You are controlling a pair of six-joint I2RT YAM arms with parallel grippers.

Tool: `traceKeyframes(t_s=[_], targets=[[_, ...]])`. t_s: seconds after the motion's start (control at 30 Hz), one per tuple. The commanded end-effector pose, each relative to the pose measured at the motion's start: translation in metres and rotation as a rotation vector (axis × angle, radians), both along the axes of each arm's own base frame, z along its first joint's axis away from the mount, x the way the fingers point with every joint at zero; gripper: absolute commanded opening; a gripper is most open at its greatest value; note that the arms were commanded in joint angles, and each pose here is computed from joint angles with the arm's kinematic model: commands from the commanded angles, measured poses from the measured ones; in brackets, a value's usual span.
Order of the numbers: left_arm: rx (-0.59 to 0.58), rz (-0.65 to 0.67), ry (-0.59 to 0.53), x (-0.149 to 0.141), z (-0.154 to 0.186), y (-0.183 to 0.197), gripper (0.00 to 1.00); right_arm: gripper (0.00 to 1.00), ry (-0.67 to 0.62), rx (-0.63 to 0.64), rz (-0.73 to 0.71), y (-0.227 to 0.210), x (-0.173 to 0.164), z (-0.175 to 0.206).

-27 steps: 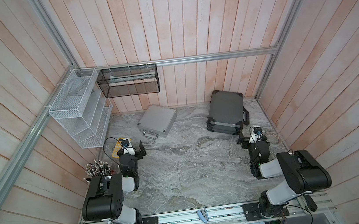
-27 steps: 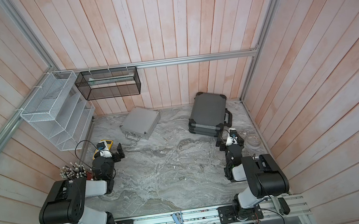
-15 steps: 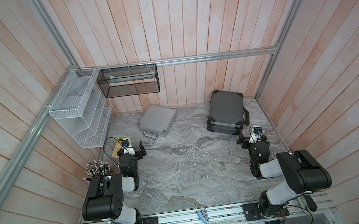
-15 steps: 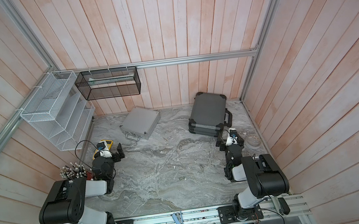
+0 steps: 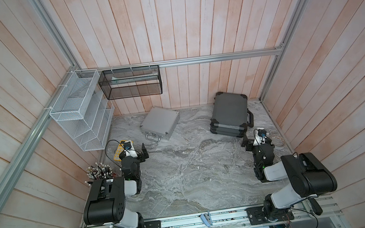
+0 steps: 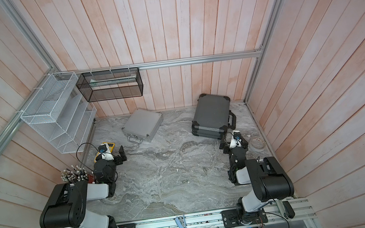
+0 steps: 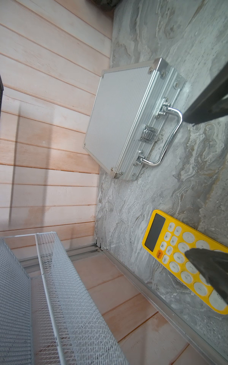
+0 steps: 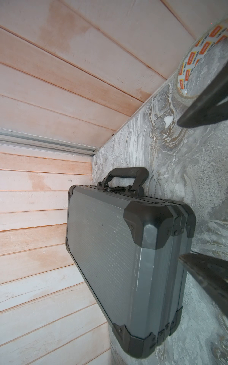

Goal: Open the poker set cases
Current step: Move the poker set case to the center of the board.

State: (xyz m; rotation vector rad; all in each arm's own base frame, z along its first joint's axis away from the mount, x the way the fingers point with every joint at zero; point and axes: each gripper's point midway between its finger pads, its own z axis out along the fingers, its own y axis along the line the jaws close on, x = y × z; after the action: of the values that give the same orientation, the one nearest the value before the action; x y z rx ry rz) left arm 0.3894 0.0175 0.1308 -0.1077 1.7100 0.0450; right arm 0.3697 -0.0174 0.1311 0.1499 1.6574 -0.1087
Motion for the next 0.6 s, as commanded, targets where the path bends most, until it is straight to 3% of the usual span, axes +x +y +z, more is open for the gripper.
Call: traceKeyframes(t_s=[0.0, 0.23, 0.4, 0.57], targets=[[0.007, -0.01, 0.004, -0.001, -0.003, -0.001, 1.0, 0.99, -0.008, 0.015, -0.005, -0.001, 0.0, 0.001], [0.007, -0.008, 0.004, -0.001, -0.003, -0.001, 1.0, 0.95, -0.008, 0.017, -0.003, -0.001, 0.001, 0.001], [0.009, -0.009, 0.002, -0.002, -0.003, -0.001, 0.88, 0.86, -0.005, 0.009, 0.015, 0.002, 0.002, 0.002], [-0.005, 0.071, 0.033, 0.004, 0.019, 0.011, 0.87, 0.75, 0.062, 0.019, -0.03, -0.004, 0.018, 0.01]])
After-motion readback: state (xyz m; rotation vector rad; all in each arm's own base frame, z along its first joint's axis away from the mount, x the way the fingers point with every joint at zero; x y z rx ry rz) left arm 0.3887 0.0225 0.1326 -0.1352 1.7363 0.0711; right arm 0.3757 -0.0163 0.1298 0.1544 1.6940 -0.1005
